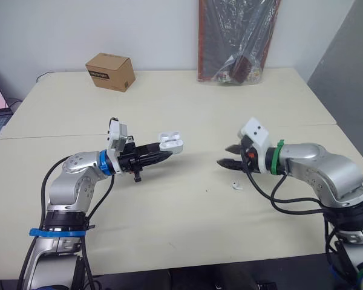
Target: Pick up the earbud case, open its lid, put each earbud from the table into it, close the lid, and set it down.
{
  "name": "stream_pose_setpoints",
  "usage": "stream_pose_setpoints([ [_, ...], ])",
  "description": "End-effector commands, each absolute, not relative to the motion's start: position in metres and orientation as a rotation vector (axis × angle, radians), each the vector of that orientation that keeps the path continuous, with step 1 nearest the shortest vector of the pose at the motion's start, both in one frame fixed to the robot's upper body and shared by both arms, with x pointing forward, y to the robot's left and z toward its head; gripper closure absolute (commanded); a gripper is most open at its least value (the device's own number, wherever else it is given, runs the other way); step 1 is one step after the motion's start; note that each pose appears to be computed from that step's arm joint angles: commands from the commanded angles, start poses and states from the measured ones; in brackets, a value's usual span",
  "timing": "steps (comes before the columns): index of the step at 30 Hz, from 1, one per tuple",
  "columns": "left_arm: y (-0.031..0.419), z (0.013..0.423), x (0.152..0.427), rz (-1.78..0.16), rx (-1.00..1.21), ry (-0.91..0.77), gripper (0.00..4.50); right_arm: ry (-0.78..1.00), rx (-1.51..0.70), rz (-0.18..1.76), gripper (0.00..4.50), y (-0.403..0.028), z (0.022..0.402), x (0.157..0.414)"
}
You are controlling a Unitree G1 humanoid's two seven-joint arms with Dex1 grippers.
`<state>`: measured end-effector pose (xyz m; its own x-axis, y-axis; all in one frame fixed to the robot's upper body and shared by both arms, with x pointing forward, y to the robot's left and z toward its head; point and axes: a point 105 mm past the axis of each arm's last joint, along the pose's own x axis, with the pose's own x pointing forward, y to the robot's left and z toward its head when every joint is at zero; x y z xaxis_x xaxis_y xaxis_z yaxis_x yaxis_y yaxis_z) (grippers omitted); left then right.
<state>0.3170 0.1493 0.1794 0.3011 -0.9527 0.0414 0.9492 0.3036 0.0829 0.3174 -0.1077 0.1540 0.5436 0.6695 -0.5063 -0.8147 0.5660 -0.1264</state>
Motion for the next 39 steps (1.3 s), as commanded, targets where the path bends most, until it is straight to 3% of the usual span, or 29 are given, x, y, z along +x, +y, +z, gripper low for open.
stream_pose_setpoints([
  [1,0.151,0.195,0.315,-1.266,0.079,-0.149,3.72,0.487,-0.435,0.931,1.79,-0.110,0.140,0.302],
  [11,0.141,0.192,0.311,-1.291,0.077,-0.147,3.72,0.538,-0.492,0.909,1.79,-0.116,0.109,0.293],
  [36,0.135,0.168,0.296,-1.308,0.044,-0.102,3.72,0.567,-0.479,0.852,1.79,-0.125,0.098,0.298],
  [39,0.135,0.169,0.296,-1.310,0.042,-0.103,3.72,0.566,-0.482,0.848,2.30,-0.126,0.098,0.298],
])
